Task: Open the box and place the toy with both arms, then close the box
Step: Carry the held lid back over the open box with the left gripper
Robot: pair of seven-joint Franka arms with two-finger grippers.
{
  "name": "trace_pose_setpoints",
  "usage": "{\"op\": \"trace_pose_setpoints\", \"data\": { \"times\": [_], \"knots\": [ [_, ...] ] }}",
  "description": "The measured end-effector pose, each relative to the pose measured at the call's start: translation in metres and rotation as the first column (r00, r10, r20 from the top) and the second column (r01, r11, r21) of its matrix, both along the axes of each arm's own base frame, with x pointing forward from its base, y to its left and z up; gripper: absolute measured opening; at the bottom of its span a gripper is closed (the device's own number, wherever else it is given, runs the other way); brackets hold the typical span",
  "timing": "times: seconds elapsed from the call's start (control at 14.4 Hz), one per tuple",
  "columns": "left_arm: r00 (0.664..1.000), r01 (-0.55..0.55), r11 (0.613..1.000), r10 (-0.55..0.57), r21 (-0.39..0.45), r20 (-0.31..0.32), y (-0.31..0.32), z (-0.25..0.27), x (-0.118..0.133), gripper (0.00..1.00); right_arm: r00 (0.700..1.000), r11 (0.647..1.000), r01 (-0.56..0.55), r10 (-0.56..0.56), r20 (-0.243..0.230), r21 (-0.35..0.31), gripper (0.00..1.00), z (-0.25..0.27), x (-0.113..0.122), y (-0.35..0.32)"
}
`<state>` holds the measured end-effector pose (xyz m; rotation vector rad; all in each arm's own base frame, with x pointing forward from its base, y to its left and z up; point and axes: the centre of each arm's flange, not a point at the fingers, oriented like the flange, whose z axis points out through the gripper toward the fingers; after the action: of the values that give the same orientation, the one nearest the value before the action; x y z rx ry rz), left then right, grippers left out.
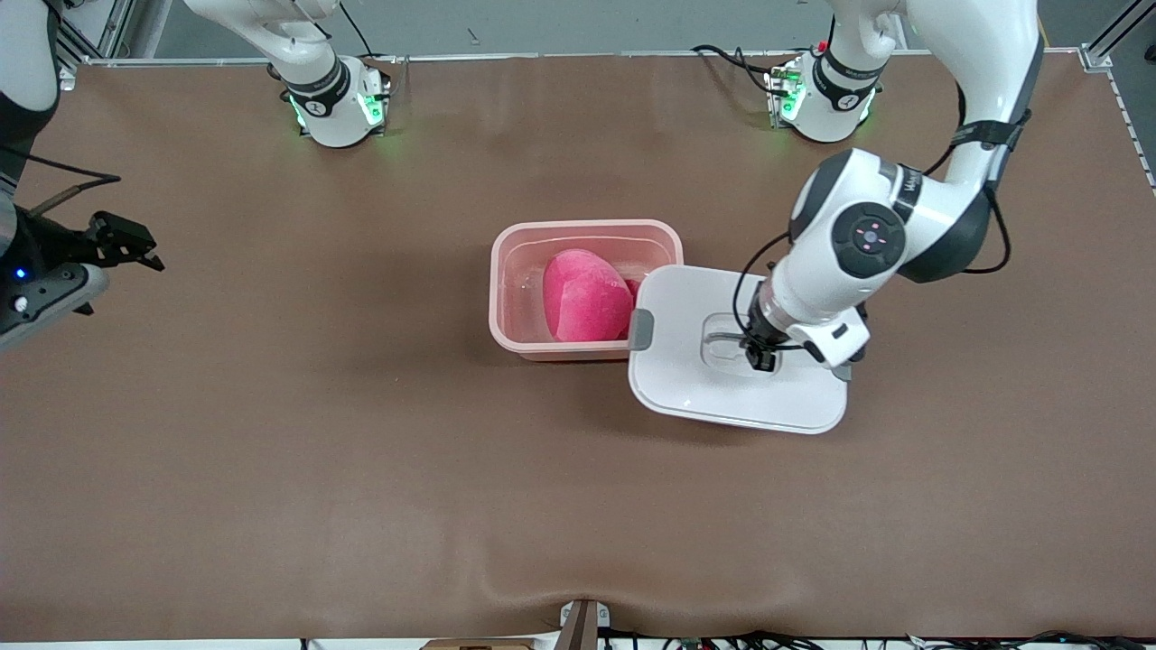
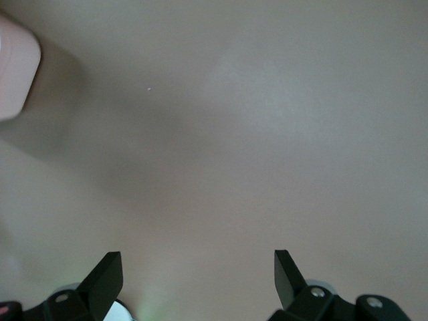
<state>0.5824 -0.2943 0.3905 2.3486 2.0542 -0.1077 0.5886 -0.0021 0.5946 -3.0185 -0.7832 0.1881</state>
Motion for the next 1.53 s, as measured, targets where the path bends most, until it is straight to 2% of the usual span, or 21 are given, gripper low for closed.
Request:
{"op": "trace_pose_setpoints", "data": {
  "times": [0.21,0.42,0.84,1.25,1.53],
  "knots": [
    [1.000,-0.019,1.000,0.018,0.021,0.016,-0.028,0.003,-0.013,0.07,0.984,0.984,0.178,-0.177,0.025,-0.024,1.00,0.003,-0.032,0.035],
    [0.999,-0.034,0.999,0.034,0.014,0.025,-0.053,0.009,-0.025,0.07,0.963,0.963,0.268,-0.267,0.025,-0.038,1.00,0.010,-0.050,0.044],
    [0.997,-0.075,0.997,0.075,-0.001,0.020,-0.109,0.003,-0.045,0.07,0.938,0.937,0.346,-0.347,-0.009,-0.050,1.00,0.030,-0.060,0.007],
    [0.993,-0.114,0.993,0.114,-0.003,0.005,-0.139,-0.011,-0.059,0.07,0.925,0.925,0.380,-0.379,0.028,-0.024,1.00,0.045,-0.056,-0.010],
    [0.990,-0.137,0.990,0.137,-0.016,0.011,-0.159,-0.012,-0.072,0.07,0.900,0.901,0.434,-0.434,0.042,0.007,1.00,0.046,-0.053,-0.025]
  ]
}}
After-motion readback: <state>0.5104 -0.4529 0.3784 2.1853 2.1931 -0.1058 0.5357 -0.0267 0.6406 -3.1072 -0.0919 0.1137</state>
